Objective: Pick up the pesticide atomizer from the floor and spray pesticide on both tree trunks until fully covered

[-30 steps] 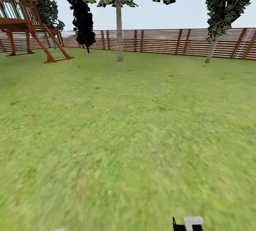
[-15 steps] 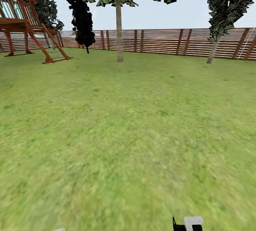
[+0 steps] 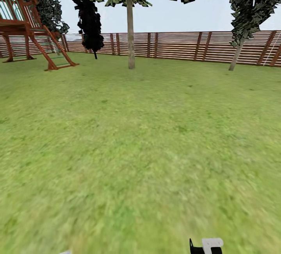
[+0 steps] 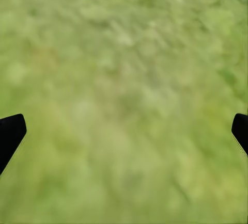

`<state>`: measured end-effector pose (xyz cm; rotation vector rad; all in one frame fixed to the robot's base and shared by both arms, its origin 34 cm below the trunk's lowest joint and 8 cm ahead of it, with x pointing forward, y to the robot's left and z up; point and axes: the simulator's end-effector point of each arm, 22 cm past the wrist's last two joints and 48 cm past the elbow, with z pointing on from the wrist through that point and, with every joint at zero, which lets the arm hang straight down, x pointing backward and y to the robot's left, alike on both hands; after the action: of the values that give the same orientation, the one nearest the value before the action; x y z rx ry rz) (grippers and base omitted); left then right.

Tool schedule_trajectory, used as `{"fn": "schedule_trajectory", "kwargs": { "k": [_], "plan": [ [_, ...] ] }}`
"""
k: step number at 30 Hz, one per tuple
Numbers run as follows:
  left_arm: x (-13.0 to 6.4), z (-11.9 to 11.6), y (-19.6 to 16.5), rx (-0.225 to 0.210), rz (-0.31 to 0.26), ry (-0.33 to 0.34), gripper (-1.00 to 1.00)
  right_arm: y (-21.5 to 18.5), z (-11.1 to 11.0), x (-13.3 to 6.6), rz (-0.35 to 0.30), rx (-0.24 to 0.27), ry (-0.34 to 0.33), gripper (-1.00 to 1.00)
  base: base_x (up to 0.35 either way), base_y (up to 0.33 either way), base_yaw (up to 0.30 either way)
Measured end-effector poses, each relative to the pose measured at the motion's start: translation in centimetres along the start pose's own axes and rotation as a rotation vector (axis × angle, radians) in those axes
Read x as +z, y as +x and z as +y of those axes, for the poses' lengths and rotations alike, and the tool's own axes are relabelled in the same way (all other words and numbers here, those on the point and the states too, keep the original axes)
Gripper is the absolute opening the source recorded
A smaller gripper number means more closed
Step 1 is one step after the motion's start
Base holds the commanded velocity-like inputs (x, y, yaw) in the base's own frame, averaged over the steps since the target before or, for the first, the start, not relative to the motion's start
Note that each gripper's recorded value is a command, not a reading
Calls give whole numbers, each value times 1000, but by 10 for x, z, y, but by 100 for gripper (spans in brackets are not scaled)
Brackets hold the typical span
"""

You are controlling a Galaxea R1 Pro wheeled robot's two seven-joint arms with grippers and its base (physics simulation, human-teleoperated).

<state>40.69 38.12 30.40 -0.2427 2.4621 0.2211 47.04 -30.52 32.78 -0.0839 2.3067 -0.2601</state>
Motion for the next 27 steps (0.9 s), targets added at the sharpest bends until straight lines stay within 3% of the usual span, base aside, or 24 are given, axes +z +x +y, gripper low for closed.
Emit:
{"fn": "schedule_trajectory", "kwargs": {
  "k": [27],
  "plan": [
    [0, 0, 0, 0, 0, 1, -100, 0, 0, 0, 0, 0, 0, 100, 339, 0, 0]
  ]
}}
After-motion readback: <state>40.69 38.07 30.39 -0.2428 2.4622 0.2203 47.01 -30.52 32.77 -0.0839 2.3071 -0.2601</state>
